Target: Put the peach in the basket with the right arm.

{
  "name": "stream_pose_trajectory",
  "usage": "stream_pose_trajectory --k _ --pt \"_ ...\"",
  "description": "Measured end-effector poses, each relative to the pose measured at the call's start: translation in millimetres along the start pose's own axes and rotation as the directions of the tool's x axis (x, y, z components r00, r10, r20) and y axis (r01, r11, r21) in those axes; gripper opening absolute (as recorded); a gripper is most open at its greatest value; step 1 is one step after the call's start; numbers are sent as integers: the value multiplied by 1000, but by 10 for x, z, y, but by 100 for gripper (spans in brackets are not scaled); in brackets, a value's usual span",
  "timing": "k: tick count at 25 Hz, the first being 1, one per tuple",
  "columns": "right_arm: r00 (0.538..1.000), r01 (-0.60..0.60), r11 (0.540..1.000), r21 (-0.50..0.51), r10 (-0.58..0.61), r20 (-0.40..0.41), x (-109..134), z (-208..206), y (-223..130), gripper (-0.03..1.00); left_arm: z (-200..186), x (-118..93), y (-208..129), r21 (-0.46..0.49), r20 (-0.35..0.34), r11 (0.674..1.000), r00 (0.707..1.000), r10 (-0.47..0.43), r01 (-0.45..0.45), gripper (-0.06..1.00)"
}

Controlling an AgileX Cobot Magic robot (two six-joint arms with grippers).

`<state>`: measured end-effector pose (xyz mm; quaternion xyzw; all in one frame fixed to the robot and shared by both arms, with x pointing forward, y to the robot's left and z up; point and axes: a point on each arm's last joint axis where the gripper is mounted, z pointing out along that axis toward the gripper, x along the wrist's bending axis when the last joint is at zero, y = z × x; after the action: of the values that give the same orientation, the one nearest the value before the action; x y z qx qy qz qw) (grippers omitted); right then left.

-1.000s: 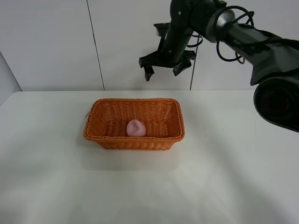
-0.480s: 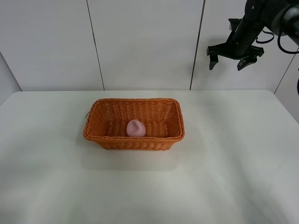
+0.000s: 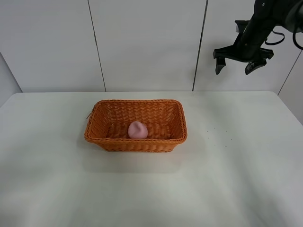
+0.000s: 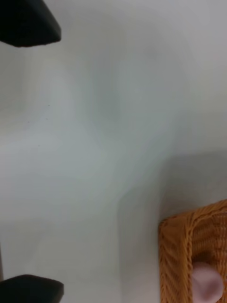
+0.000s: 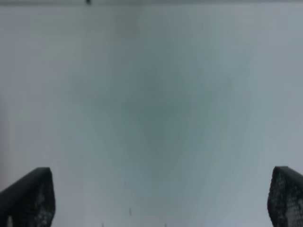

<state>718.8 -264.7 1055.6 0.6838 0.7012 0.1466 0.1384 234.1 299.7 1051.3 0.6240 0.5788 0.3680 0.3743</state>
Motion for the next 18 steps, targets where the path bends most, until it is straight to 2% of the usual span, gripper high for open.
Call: stream_pose_trajectory --k 5,8,13,18 --pt "1000 3 999 47 -3 2 -22 -421 -382 69 0 0 0 0 0 1000 1000 0 0 99" --pt "1000 4 996 89 -4 4 -43 -678 -758 69 0 0 0 0 0 1000 1000 0 0 99" --pt "1000 3 987 158 -3 2 -81 -1045 -1604 69 0 0 0 0 0 1000 1000 0 0 99" --pt "1000 0 977 213 0 -2 -120 -1203 -2577 69 0 0 0 0 0 1000 1000 0 0 99"
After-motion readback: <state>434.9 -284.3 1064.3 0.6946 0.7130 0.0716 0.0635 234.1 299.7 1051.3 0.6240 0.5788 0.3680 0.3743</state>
